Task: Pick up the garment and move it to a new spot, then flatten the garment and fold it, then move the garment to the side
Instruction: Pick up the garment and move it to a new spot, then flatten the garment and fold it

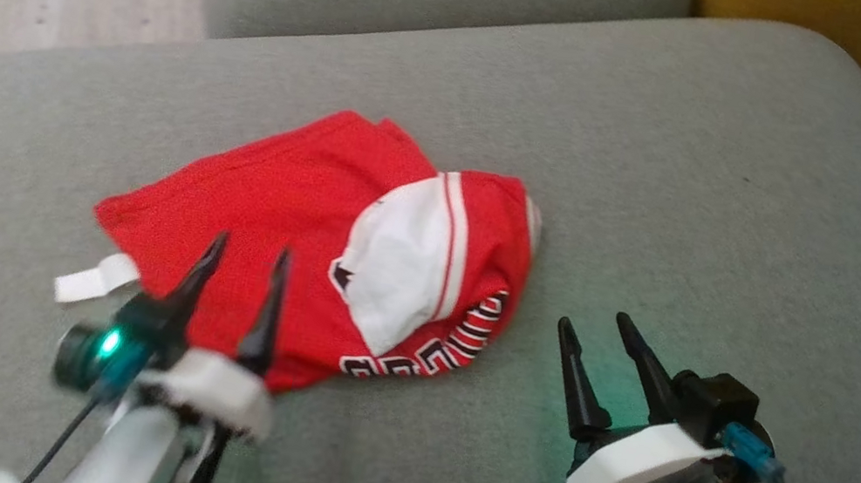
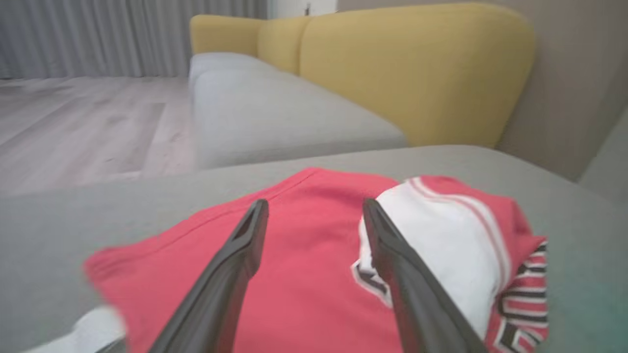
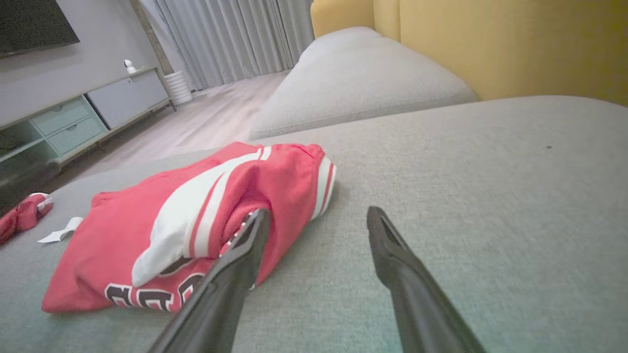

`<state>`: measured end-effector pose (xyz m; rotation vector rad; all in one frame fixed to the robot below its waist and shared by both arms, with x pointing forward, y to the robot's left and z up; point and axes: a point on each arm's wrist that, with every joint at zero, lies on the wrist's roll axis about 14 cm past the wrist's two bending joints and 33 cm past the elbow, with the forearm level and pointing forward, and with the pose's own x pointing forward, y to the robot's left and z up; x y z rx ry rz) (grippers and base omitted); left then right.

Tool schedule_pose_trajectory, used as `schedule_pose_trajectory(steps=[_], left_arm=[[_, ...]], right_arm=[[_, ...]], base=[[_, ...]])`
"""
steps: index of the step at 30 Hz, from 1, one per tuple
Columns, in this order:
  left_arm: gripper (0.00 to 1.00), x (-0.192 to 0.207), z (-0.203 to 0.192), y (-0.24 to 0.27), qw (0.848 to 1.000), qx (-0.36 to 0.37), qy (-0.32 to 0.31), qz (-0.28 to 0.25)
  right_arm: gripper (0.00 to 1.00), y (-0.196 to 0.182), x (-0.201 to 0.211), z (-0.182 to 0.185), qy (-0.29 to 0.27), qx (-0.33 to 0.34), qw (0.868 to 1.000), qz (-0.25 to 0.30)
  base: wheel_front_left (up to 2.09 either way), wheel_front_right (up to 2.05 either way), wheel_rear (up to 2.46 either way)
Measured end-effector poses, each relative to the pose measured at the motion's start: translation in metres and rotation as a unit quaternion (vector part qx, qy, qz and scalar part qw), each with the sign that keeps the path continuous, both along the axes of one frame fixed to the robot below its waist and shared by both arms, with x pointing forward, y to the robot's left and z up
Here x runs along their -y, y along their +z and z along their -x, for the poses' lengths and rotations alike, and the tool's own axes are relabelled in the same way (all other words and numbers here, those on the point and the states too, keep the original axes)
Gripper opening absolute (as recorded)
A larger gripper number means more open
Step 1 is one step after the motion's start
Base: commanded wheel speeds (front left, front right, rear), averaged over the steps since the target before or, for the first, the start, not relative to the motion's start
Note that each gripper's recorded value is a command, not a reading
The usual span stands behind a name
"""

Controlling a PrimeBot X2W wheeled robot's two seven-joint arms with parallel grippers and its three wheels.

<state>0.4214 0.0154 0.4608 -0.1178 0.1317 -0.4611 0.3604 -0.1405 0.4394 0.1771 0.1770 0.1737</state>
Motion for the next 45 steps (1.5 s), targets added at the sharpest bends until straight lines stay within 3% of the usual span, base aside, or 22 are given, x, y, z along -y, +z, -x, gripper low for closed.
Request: schedule_pose_trajectory(steps=[9, 17, 30, 39, 42, 45], left_arm=[[1.00, -0.086, 0.036, -0.031, 0.992, -0.035, 0.116, -0.019], [1.00, -0.133, 0.072, -0.041, 0.981, -0.051, 0.188, -0.014], [1.00, -0.140, 0.092, -0.048, 0.978, -0.064, 0.199, -0.005], [1.00, -0.130, 0.093, -0.053, 0.978, -0.077, 0.192, 0.008], [1.00, -0.134, 0.094, -0.054, 0.977, -0.080, 0.199, 0.007], [1.00, -0.135, 0.099, -0.058, 0.974, -0.090, 0.206, 0.016]], right_arm=[[1.00, -0.001, -0.018, -0.009, 0.026, 0.000, 1.000, -0.001], [1.00, -0.007, -0.036, -0.011, 0.053, -0.007, 0.999, 0.002], [1.00, -0.011, -0.054, -0.011, 0.081, -0.013, 0.997, 0.007], [1.00, 0.020, -0.115, -0.048, 0.186, 0.041, 0.980, 0.048], [1.00, 0.007, -0.129, -0.046, 0.218, 0.025, 0.973, 0.073], [1.00, -0.033, -0.117, -0.038, 0.221, -0.034, 0.968, 0.110]], base=[[0.00, 0.00, 0.00], [0.00, 0.00, 0.00], [0.00, 0.00, 0.00], [0.00, 0.00, 0.00], [0.00, 0.00, 0.00], [0.00, 0.00, 0.00]])
